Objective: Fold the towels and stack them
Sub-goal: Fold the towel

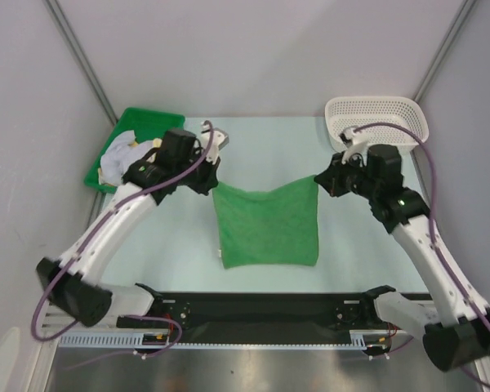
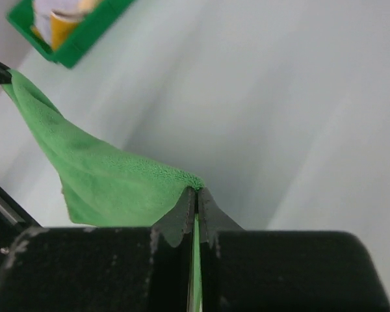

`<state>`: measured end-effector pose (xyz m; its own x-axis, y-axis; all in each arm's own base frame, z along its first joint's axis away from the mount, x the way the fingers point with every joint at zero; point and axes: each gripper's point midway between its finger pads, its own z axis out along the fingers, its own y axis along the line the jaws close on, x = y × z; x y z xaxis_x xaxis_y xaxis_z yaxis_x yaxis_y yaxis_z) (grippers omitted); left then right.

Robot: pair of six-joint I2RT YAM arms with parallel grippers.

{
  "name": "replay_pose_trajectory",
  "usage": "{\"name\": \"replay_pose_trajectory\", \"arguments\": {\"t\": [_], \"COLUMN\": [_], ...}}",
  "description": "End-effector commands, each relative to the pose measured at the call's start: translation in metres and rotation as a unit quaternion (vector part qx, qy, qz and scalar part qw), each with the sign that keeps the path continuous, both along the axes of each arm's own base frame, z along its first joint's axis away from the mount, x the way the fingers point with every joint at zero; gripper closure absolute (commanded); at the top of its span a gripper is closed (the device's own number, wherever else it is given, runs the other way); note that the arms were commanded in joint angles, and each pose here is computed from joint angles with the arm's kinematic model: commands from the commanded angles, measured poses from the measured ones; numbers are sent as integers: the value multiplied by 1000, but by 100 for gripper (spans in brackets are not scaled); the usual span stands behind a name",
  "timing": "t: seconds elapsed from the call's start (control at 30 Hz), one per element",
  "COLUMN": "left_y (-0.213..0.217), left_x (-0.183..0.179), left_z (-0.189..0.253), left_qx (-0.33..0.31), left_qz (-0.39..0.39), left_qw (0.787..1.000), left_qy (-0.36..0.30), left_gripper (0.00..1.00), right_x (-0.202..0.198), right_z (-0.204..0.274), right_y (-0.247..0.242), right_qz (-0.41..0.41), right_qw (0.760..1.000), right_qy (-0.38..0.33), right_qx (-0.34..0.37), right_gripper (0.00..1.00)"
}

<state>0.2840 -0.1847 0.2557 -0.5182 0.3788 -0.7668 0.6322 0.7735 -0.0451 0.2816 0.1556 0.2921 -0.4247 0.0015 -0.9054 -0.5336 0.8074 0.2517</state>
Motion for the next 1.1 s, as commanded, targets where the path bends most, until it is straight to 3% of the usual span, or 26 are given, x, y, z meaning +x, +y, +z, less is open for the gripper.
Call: {"name": "replay_pose_trajectory", "arguments": {"t": [0.0,0.03,0.1,0.2,0.23,0.3,0.37,0.4,0.47,0.57,0.83,1.07], "left_y": [-1,-5,-4,-8,-10,-9,-6,4,8,14,10,9], "left_x": [45,58,90,133,144,175,198,210,233,252,255,236], "left_z": [-50,-74,-82,-105,-112,-135,-133,-163,-159,-164,-160,-158], "left_qx": [40,56,56,55,58,70,72,80,75,74,60,71], "left_qz": [37,30,40,34,29,37,42,52,59,60,26,3], "left_qw": [997,995,995,994,994,992,991,987,988,989,994,994], "left_qy": [45,71,72,88,88,99,103,131,120,111,83,85], "left_gripper": [100,100,99,100,100,100,100,100,100,100,100,100], "right_x": [47,61,87,130,145,178,198,215,229,250,268,255], "right_z": [-55,-57,-93,-106,-142,-141,-180,-174,-199,-199,-205,-181], "right_y": [8,6,10,8,7,3,-2,-1,-4,-4,-3,-3], "right_qz": [-2,-3,16,35,38,38,37,38,41,44,57,61], "right_qw": [999,999,996,996,991,992,986,987,985,987,988,991], "right_qy": [45,39,75,80,115,110,152,141,158,142,124,96], "right_qx": [-30,-31,-42,-37,-48,-50,-61,-60,-64,-68,-66,-67], "right_gripper": [100,100,100,100,100,100,100,100,100,100,100,100]}}
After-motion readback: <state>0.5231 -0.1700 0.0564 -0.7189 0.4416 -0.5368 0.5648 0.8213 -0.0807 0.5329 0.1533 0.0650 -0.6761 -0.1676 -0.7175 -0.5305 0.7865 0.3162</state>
